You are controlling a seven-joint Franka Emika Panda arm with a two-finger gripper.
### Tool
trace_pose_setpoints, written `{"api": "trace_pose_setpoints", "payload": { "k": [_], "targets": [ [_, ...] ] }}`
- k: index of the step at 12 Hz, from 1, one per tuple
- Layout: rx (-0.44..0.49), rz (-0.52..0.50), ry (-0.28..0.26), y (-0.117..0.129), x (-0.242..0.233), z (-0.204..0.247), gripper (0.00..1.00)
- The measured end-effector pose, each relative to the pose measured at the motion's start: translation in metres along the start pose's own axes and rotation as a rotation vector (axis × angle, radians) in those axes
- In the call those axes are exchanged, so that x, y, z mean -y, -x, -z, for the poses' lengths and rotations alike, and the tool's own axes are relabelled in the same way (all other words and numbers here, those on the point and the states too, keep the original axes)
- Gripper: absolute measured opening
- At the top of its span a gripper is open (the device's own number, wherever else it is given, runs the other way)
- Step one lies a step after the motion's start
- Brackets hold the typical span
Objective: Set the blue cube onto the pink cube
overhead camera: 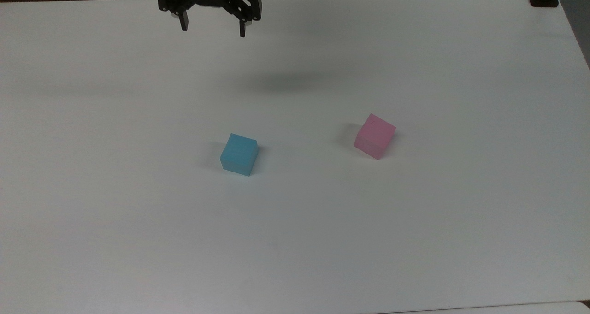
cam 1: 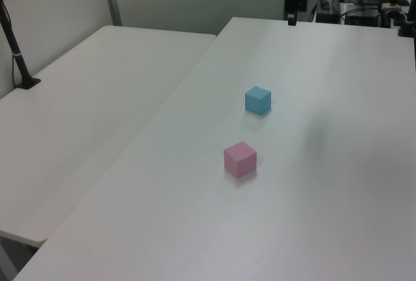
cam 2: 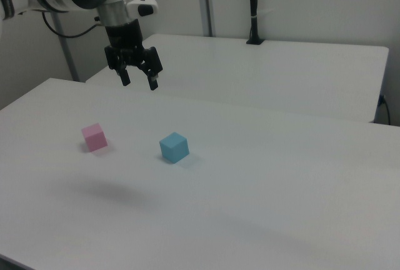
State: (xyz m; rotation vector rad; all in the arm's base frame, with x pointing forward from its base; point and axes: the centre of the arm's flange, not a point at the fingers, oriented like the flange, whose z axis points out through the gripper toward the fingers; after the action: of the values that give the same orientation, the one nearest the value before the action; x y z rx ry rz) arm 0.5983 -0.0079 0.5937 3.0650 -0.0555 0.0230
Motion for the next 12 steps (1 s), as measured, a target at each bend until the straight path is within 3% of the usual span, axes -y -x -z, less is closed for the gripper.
{"api": "trace_pose_setpoints", "payload": {
  "k": [7,12],
  "targets": [
    [-0.009,0.000,-0.030,-0.013,0.005,-0.017,1.00],
    [-0.001,0.004,-0.032,-0.042,0.010,-0.073,1.00]
  ]
}}
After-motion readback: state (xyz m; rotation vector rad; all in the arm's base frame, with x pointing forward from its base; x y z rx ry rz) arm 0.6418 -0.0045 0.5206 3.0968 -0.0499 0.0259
